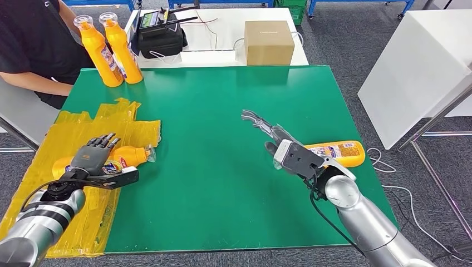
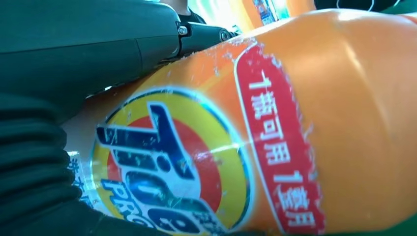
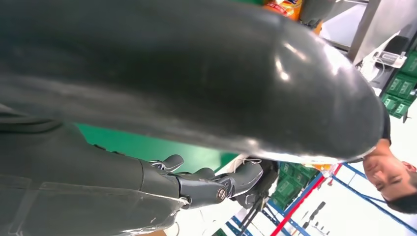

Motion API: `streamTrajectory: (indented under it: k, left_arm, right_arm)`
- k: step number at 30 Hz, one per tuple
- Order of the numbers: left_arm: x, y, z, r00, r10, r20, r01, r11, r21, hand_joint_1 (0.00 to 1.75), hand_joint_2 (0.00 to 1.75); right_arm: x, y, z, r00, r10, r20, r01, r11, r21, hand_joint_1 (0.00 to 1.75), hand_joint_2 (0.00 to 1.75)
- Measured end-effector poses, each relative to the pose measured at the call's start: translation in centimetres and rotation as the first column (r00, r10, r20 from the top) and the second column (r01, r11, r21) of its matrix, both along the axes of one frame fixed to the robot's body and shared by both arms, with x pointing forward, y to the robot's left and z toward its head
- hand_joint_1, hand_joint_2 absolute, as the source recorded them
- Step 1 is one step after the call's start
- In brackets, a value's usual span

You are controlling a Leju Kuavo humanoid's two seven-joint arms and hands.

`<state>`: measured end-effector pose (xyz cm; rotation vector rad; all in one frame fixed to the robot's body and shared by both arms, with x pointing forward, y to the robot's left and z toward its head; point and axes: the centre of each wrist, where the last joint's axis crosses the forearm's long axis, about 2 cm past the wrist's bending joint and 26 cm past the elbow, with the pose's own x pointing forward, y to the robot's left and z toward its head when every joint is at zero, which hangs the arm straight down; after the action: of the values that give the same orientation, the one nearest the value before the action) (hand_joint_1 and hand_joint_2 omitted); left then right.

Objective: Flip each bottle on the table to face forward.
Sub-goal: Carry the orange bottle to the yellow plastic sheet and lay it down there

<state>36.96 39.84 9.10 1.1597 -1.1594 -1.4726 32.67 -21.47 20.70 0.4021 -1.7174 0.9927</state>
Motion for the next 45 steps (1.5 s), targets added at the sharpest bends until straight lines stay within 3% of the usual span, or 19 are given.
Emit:
streamTrajectory:
  k: [6, 11, 13, 16, 19, 23, 27, 31, 36, 45]
  left_arm:
    - [-0.2, 0.1, 0.0, 0.997, -0.001, 0.083, 0.005, 0.999, -0.039, 0.0, 0.0]
    - [-0.3, 0.5, 1.6, 0.939, 0.046, 0.341, 0.06, 0.954, -0.293, 0.0, 0.0]
    - [-0.3, 0.5, 3.0, 0.888, 0.116, 0.444, 0.102, 0.893, -0.438, 0.0, 0.0]
    - [-0.3, 0.1, 6.1, 0.805, 0.248, 0.539, 0.202, 0.739, -0.642, 0.0, 0.0]
    - [-0.5, 0.2, 8.8, 0.742, 0.331, 0.582, 0.298, 0.615, -0.73, 0.0, 0.0]
    - [-1.1, 0.3, 10.4, 0.702, 0.36, 0.614, 0.384, 0.535, -0.753, 0.0, 0.0]
    - [-2.3, 0.1, 10.5, 0.713, 0.369, 0.596, 0.437, 0.432, -0.789, 0.0, 0.0]
    - [-3.6, -0.9, 10.2, 0.732, 0.351, 0.584, 0.465, 0.37, -0.804, 0.0, 0.0]
    - [-4.1, -2.0, 10.1, 0.735, 0.34, 0.587, 0.482, 0.348, -0.804, 0.0, 0.0]
    - [-4.1, -2.7, 10.2, 0.732, 0.342, 0.589, 0.493, 0.33, -0.805, 0.0, 0.0]
  right_arm:
    - [0.0, -0.1, -0.3, 1.0, -0.003, -0.009, 0.003, 1.0, -0.006, 0.0, 0.0]
    - [-0.3, -0.9, -1.0, 0.999, -0.035, -0.016, 0.034, 0.999, -0.023, 0.0, 0.0]
    - [-0.5, -1.5, -1.6, 0.998, -0.059, -0.015, 0.058, 0.997, -0.043, 0.0, 0.0]
    - [-1.1, -2.4, -2.6, 0.995, -0.093, -0.019, 0.091, 0.993, -0.076, 0.0, 0.0]
    - [-1.6, -3.0, -3.3, 0.993, -0.113, -0.026, 0.11, 0.989, -0.097, 0.0, 0.0]
    - [-1.9, -3.8, -3.7, 0.99, -0.14, -0.012, 0.137, 0.981, -0.138, 0.0, 1.75]
    - [-2.1, -6.2, -4.2, 0.974, -0.219, 0.057, 0.226, 0.934, -0.278, 0.0, 1.75]
    - [-2.0, -10.2, -4.3, 0.922, -0.328, 0.207, 0.388, 0.786, -0.482, 0.0, 1.75]
    - [-1.5, -13.5, -4.3, 0.869, -0.385, 0.312, 0.494, 0.637, -0.591, 0.0, 1.75]
    - [-1.1, -14.9, -4.6, 0.847, -0.423, 0.321, 0.526, 0.588, -0.614, 0.0, 1.75]
